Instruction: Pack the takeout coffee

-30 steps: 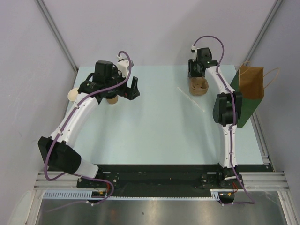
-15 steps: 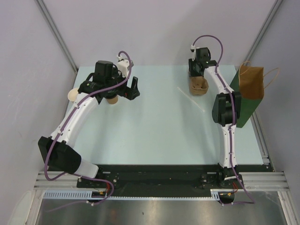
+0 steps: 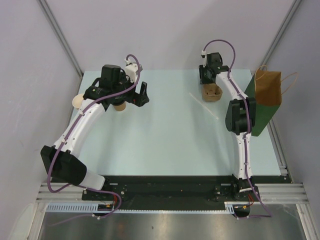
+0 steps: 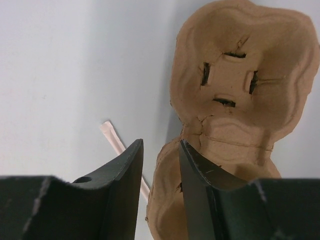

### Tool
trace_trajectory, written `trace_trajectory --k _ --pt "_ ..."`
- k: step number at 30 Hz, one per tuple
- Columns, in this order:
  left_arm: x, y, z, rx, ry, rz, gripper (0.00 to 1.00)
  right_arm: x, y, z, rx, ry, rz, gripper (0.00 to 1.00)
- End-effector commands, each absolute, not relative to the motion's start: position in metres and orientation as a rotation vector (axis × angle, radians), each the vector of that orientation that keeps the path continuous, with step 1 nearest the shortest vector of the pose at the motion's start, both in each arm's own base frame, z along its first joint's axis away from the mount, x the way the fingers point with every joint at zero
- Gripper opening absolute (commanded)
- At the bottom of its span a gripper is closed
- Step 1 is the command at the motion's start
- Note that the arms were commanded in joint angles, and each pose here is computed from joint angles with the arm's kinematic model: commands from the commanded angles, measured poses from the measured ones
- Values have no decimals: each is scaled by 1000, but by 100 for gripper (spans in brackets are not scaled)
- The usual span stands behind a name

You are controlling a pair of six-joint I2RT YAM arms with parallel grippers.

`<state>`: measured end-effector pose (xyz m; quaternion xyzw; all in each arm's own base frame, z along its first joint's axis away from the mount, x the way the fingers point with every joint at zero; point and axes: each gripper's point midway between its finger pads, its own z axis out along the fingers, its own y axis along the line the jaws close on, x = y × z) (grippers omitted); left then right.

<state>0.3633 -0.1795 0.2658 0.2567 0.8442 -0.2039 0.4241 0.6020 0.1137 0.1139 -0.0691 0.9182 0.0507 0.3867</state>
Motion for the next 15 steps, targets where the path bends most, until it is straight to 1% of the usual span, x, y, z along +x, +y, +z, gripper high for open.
trace_trajectory --k 1,15 --pt "364 -185 284 637 2047 -541 99 600 113 146 -169 2276 85 40" --pt "362 -185 284 639 2046 -546 100 594 107 149 -164 2280 46 41"
